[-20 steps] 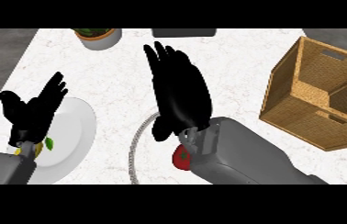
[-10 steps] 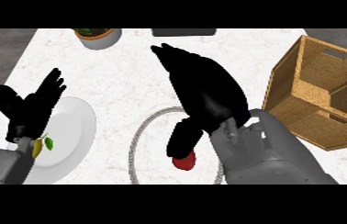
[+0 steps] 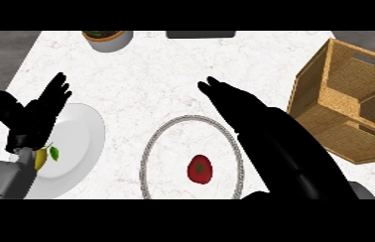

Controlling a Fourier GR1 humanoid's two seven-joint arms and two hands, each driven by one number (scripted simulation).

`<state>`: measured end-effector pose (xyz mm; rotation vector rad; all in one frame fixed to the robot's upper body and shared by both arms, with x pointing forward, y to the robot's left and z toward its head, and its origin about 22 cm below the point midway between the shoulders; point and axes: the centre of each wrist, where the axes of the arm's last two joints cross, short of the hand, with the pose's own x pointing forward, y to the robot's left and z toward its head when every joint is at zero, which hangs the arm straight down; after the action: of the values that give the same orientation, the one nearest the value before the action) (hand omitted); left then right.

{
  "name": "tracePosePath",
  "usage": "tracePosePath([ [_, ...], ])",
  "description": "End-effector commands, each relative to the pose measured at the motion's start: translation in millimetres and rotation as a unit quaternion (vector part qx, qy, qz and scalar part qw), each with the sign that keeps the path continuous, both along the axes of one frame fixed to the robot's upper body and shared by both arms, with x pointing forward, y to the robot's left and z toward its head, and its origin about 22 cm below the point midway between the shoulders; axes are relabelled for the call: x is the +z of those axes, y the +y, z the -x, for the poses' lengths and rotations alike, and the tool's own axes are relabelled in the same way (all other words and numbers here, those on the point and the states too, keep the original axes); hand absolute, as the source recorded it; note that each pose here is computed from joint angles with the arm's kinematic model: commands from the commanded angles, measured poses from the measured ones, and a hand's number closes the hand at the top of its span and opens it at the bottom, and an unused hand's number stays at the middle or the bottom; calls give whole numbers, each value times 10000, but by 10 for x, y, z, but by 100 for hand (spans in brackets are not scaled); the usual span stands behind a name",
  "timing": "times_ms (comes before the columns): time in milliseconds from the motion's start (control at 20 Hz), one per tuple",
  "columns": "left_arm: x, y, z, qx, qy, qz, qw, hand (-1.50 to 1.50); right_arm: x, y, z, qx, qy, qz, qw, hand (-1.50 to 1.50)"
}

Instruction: Pick the tomato from the placemat and place it in the basket

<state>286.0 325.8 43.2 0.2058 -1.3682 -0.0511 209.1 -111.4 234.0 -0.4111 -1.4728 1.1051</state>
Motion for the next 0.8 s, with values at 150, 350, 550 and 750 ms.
tracePosePath([
  [150,-35,-34,59,-107,-47,-51,9999,0,-375,-121,140,-578,283,313,9974,-150],
  [350,-45,-121,-22,-62,-136,40,9999,0,-840,24,362,-594,-33,145,9981,-150],
  [550,25,-229,-47,-173,-10,2,9998,0,-1196,23,196,-769,-123,77,9969,-150],
  [750,-31,-107,-75,-174,-49,-67,9998,0,-1481,209,117,-829,-194,-591,9946,-150],
])
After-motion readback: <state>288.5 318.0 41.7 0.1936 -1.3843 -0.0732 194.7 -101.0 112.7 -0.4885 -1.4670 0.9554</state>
